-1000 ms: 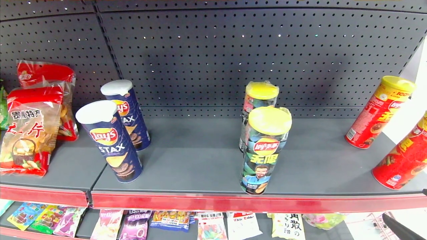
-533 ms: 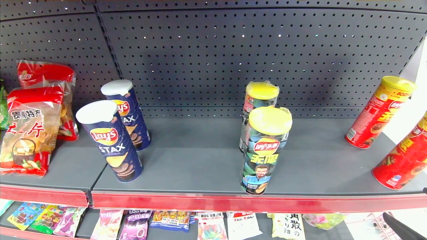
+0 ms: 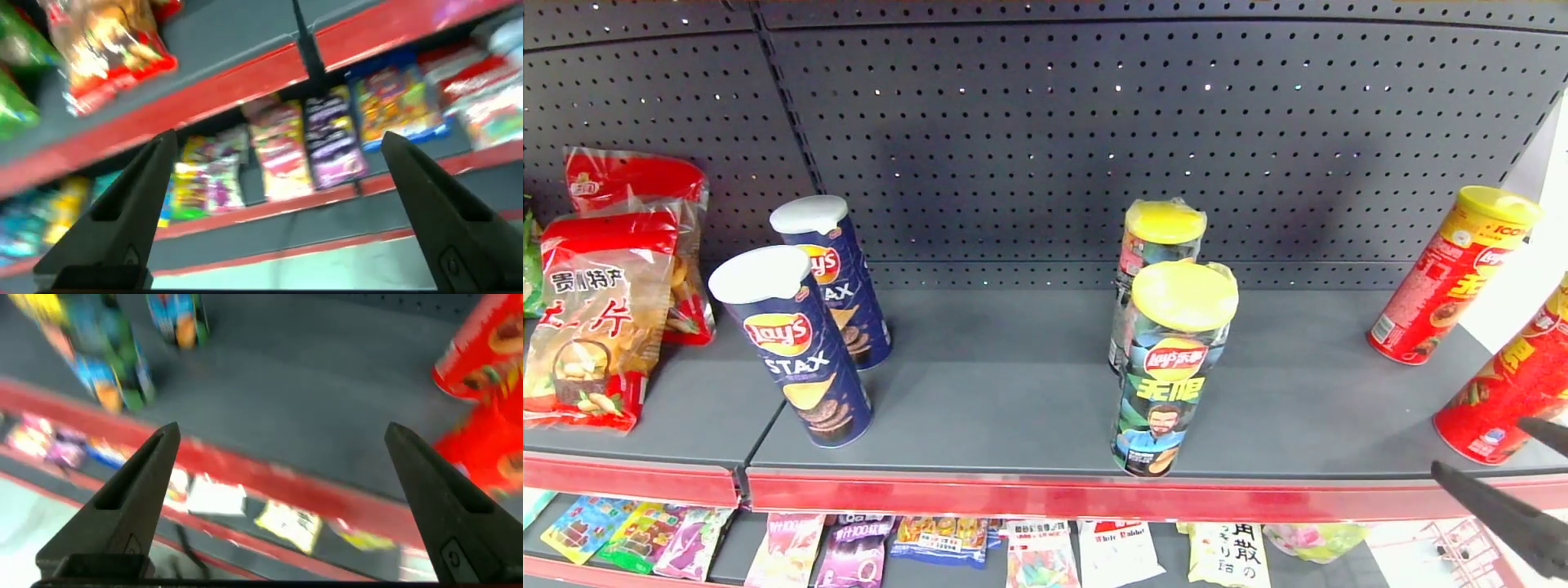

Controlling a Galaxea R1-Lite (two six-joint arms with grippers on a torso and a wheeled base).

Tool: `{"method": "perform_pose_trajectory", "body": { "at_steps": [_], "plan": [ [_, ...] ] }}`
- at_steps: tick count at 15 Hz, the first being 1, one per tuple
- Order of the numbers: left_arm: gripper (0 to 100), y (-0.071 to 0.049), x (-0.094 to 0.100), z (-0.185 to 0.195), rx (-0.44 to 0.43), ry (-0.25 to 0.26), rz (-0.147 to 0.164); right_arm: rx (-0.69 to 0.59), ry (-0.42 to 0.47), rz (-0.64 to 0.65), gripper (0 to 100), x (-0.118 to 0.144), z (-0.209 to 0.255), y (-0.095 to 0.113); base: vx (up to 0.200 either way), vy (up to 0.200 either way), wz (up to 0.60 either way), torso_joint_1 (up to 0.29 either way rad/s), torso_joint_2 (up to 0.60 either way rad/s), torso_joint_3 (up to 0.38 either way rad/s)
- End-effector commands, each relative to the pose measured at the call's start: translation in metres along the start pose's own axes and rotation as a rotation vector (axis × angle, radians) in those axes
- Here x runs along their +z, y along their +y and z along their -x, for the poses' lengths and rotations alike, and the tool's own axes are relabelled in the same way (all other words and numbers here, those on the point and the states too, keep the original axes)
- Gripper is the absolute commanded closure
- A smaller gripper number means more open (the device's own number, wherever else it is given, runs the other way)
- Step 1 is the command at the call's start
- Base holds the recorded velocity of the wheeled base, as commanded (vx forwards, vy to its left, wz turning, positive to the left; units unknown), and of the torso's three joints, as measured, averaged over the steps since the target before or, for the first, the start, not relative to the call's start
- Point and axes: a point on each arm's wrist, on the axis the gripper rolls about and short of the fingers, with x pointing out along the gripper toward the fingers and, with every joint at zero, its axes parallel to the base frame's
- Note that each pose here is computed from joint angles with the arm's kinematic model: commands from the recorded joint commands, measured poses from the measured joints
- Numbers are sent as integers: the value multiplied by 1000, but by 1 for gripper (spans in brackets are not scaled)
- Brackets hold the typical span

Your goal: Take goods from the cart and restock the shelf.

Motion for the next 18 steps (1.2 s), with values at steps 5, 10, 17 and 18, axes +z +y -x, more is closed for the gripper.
{"method": "perform_pose_trajectory", "body": {
  "at_steps": [5, 10, 17, 18],
  "plan": [
    [0, -3, -4, 3, -92, -49, 253, 46, 65, -1, 0, -12, -9, 4, 0, 0, 0, 0, 0, 0],
    [0, -5, -8, 8, -197, -117, 258, 96, 75, 59, 0, -31, 2, 6, 0, 0, 0, 0, 0, 0],
    [0, -4, -11, 11, -172, -163, 266, 114, 39, 89, 0, -33, 10, 7, 0, 0, 0, 0, 0, 0],
    [0, -4, -11, 11, -173, -161, 270, 82, -19, 79, 0, -37, 24, 5, 0, 0, 0, 0, 0, 0]
  ]
}}
